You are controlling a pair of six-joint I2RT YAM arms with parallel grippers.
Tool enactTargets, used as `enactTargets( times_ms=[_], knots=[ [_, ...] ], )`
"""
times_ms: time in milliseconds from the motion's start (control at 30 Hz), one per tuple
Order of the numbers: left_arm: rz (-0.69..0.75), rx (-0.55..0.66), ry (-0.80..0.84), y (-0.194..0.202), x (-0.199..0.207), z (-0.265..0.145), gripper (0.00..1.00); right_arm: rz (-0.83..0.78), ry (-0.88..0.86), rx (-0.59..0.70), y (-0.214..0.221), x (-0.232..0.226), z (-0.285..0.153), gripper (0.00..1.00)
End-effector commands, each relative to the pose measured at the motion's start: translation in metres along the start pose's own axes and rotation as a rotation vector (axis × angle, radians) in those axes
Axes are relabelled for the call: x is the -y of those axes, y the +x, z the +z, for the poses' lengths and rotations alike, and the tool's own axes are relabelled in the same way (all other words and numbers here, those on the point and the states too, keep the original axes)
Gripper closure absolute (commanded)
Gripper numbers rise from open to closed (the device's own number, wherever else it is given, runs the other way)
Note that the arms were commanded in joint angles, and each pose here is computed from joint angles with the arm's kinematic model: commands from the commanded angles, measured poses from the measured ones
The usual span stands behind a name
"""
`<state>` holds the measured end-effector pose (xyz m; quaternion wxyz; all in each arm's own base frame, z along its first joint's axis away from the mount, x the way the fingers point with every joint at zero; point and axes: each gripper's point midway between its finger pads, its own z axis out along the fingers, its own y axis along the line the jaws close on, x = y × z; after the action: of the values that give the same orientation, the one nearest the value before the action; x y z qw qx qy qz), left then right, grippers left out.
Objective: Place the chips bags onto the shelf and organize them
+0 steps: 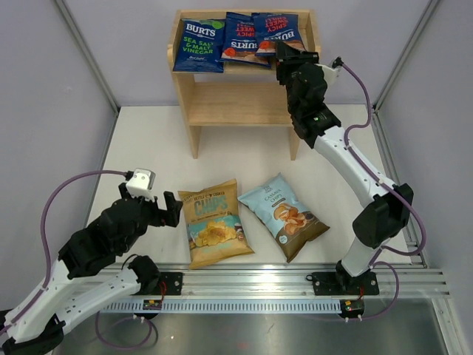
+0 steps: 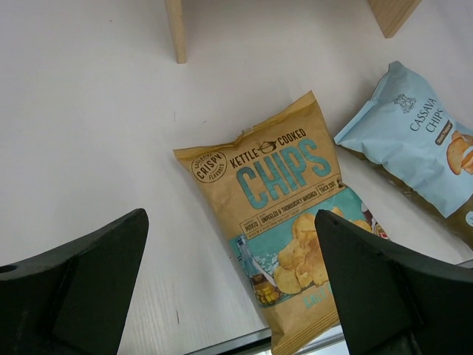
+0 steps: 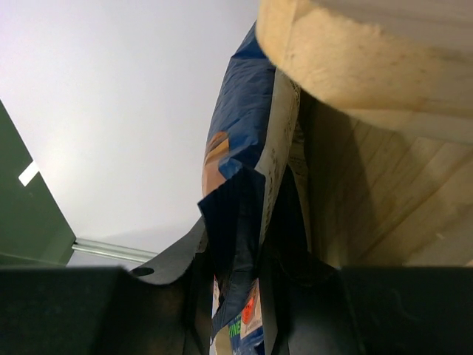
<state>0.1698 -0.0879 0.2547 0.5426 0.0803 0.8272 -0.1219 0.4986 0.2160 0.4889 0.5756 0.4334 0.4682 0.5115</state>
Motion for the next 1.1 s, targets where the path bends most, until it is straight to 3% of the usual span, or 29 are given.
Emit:
enactTargets(
  times_ms=[0, 267, 733, 1067],
  knots=[
    [-0.042, 0.053, 0.047, -0.009, 0.01, 0.003, 0.01, 0.069, -0.023, 0.096, -0.02, -0.019, 0.01, 0.89],
    [-0.042, 0.054, 0.07, -0.008, 0.013, 0.002, 0.01, 0.074, 0.004, 0.169, -0.03, -0.01, 0.016, 0.9],
    [-0.059, 0.073, 0.071, -0.009, 0.011, -0.002, 0.01, 0.047, 0.067, 0.161, -0.038, 0.008, 0.017, 0.88],
    [-0.061, 0.072, 0.061, -0.009, 0.009, -0.002, 0.01, 0.035, 0.088, 0.144, -0.035, 0.009, 0.017, 0.76]
  ],
)
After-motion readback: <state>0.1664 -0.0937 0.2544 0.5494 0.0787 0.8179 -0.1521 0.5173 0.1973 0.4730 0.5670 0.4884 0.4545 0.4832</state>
